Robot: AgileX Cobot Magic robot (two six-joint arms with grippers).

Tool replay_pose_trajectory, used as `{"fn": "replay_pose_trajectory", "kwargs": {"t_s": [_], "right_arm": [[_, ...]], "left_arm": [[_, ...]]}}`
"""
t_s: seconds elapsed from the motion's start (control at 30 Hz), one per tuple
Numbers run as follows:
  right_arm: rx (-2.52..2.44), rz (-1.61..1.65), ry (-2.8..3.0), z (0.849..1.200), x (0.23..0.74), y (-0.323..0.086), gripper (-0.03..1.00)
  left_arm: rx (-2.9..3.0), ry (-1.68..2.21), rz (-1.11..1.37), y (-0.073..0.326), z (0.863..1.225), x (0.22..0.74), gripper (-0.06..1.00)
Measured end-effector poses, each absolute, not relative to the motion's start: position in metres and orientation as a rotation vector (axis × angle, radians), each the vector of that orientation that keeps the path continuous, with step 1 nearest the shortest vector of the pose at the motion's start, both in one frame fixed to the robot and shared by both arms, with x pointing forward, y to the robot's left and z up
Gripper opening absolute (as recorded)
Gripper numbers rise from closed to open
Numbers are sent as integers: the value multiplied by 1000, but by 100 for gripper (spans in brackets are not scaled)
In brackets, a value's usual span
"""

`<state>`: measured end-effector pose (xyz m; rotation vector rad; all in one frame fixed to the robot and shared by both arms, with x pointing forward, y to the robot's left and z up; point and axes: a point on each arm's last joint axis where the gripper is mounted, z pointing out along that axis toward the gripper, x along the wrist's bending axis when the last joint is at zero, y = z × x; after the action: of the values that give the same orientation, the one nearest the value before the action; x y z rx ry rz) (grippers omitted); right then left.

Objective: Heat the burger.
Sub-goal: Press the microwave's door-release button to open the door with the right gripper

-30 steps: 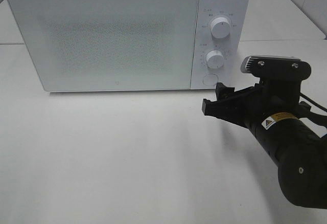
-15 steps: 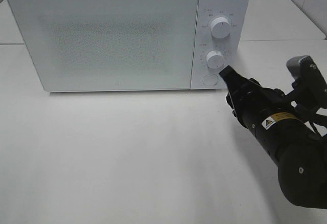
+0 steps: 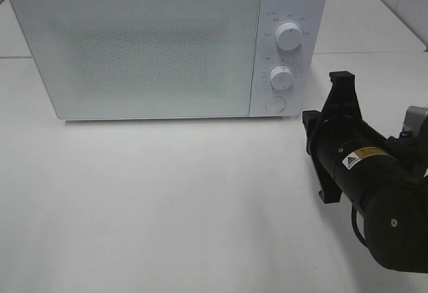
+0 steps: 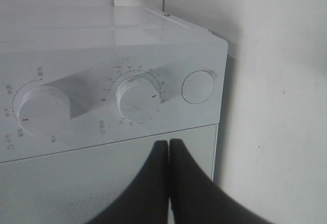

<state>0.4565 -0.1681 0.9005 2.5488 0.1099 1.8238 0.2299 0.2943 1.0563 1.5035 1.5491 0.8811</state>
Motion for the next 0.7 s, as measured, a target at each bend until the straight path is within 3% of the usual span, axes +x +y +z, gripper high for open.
{"fn": "replay_pose_trajectory", "kwargs": {"t_s": [0.7], "right_arm": [[2598, 1779, 72, 883, 465, -159, 3]], "left_arm": [[1504, 1549, 881, 294, 1056, 230, 99]]}}
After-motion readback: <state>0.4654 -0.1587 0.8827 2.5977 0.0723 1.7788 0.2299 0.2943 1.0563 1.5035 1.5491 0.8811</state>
